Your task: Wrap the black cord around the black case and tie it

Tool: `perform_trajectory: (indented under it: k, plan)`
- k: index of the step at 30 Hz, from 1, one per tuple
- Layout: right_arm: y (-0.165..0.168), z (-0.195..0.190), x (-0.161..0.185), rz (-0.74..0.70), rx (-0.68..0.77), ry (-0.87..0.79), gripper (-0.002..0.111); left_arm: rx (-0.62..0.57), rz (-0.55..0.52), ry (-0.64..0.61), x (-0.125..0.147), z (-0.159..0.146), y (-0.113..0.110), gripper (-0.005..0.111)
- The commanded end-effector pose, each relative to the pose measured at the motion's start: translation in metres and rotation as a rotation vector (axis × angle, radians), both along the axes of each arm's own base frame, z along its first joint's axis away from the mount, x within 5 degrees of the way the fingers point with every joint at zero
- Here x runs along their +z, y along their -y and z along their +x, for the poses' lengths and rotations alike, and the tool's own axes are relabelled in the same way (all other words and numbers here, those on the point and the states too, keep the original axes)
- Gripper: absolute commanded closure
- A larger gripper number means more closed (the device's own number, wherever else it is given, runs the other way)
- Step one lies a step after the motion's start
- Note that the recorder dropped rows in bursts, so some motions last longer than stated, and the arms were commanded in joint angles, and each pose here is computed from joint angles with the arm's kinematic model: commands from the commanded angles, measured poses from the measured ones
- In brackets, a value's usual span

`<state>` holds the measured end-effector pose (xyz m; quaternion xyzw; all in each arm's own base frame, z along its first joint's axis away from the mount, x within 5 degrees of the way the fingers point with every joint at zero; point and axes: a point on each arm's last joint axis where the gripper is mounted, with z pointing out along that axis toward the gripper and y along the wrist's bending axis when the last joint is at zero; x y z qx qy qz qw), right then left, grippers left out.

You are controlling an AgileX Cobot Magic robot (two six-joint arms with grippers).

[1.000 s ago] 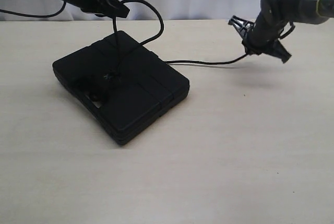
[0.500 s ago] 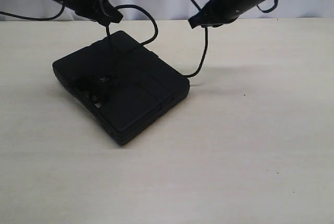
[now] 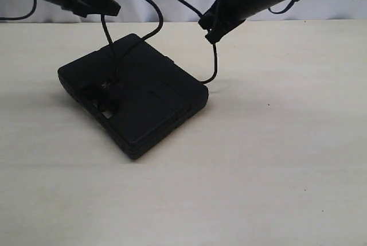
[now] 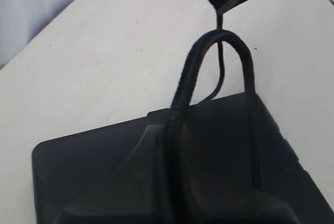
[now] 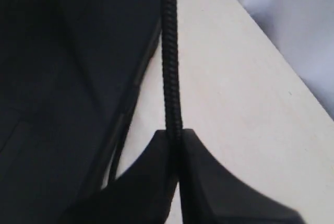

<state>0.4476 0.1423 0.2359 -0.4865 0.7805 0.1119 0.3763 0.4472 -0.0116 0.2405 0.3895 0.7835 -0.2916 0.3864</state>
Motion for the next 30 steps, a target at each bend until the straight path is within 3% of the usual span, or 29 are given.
perform_trajectory:
  k: [1,13,20,27,30]
  plan:
    - [-0.007,-0.009,0.006,0.018,0.183,0.039,0.104,-0.090,-0.039,0.008,0.004,-0.007,0.002,0.107]
    - [-0.016,-0.012,-0.011,-0.004,0.333,0.039,0.104,-0.088,-0.059,0.022,0.006,-0.006,0.003,0.107]
    - [-0.050,-0.021,-0.013,-0.001,0.456,0.123,0.104,-0.096,-0.054,0.011,0.000,-0.004,0.009,0.107]
    - [-0.063,-0.021,-0.005,0.072,0.427,0.155,0.104,-0.064,-0.035,0.003,-0.012,0.002,0.007,0.107]
    - [-0.062,-0.021,-0.004,0.086,0.418,0.154,0.104,-0.051,-0.036,-0.003,-0.012,0.002,0.007,0.099]
